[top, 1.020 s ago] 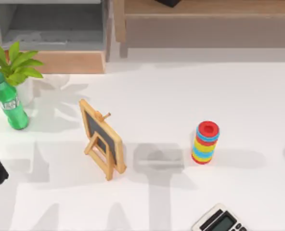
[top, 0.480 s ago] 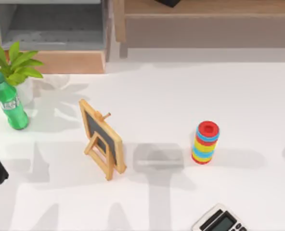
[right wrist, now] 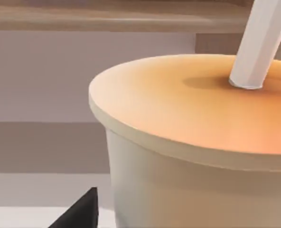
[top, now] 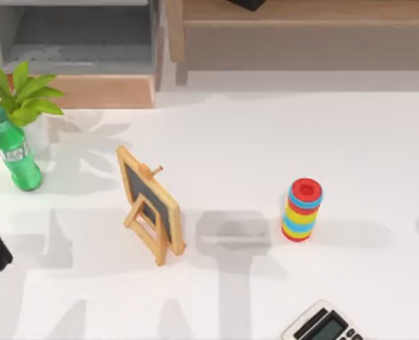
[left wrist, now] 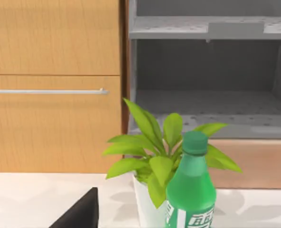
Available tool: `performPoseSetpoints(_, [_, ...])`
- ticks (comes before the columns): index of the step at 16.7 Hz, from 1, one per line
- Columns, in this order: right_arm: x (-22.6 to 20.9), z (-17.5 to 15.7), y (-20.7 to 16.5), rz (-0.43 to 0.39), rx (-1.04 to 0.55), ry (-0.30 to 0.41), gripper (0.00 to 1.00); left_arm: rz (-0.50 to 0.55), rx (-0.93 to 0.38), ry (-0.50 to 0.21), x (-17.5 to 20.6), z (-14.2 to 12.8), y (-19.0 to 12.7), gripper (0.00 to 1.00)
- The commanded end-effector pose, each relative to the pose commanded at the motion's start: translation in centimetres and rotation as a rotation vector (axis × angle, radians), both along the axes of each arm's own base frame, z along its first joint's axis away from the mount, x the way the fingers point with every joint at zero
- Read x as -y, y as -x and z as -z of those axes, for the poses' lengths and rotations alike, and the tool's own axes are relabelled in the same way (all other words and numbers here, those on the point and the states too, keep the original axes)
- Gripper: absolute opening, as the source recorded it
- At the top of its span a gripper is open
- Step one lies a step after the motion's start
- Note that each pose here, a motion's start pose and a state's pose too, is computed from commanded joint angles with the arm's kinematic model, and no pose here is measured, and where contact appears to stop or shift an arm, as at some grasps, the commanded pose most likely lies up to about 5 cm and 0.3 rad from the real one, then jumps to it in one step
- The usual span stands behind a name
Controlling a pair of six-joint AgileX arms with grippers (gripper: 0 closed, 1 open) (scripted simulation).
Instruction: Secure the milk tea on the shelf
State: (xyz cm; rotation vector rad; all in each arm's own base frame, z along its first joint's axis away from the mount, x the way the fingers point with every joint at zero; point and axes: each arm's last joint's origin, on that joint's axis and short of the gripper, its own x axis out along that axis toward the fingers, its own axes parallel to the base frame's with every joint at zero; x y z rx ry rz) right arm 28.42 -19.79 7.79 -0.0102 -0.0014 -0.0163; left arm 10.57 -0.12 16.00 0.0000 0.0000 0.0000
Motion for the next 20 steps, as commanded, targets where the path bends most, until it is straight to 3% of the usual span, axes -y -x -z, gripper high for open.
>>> performPoseSetpoints(7, [-0.5, 0.2, -2.1, 0.0, 0.0, 0.0, 1.0, 0.0, 0.0, 0.0, 0.0, 0.0, 0.0, 1.0])
performPoseSetpoints(20, [-0.5, 0.2, -2.1, 0.0, 0.0, 0.0, 0.02, 0.0, 0.0, 0.0, 0.0, 0.0, 0.0, 1.0])
